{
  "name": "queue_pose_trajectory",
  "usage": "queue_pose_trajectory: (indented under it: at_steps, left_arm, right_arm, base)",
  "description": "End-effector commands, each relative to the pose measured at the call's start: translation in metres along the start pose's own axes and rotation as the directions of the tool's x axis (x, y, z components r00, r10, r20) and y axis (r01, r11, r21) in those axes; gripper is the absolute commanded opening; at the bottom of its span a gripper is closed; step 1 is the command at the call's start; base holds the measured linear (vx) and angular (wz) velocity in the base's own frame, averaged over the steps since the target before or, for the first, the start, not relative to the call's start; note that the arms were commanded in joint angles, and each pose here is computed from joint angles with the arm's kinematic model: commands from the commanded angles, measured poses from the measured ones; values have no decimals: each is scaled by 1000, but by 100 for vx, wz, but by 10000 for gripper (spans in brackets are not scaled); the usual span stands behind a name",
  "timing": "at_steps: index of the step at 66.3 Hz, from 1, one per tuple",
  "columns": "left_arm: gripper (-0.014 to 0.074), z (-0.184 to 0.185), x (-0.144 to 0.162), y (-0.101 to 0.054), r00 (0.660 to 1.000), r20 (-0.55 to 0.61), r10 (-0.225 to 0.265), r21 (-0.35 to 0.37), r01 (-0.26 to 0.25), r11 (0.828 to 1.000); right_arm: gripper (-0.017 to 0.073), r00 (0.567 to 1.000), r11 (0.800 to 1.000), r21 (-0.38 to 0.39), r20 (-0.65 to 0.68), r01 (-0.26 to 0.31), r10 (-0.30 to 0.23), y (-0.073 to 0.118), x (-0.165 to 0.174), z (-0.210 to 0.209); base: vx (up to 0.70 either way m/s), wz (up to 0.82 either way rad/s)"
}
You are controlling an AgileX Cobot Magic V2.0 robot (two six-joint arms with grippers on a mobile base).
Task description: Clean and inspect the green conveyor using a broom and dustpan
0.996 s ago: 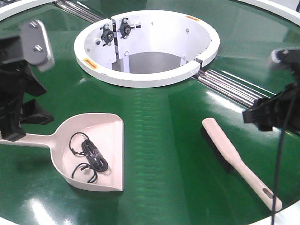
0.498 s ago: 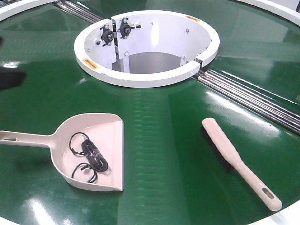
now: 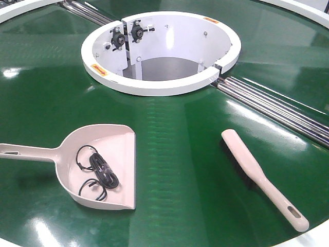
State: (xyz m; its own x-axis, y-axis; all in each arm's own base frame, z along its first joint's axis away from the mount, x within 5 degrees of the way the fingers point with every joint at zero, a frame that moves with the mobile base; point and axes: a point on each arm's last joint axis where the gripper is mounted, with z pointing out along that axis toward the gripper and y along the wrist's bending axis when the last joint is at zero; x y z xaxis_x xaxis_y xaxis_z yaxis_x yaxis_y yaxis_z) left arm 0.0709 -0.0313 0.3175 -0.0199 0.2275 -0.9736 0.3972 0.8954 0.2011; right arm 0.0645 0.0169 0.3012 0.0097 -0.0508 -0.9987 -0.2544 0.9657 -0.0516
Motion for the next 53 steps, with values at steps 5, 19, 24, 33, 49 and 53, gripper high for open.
queue_pose_trajectory:
  at_steps: [5,19,24,33,49,53]
  left_arm:
    - [444,11,22,2,978,70,-197,-65,202,977]
    - [437,12,30,2,974,33,-224,-73,226,971]
    - [378,13,33,1,979,-2,-205,-74,204,976]
    - [72,14,34,1,983,-11,-184,-76,183,980]
    - [-8,13,33,2,983,2,-185,-79,185,980]
    - [-8,13,33,2,983,2,-185,-79,185,980]
  right_arm:
    - [456,989,1000,3,145,3,-3,1,16,2]
    - [449,992,1000,0,125,-16,16,2,23,4]
    - [388,993,1000,0,119,-17,17,2,23,4]
    - [108,996,1000,-1,91,-17,17,2,26,4]
    - [-8,998,1000,-1,57,-22,22,2,29,4]
    - [-8,998,1000,-1,57,-22,22,2,29,4]
  base:
    - [0,0]
    - [0,0]
    - [0,0]
    - [0,0]
    - [0,0]
    - [0,0]
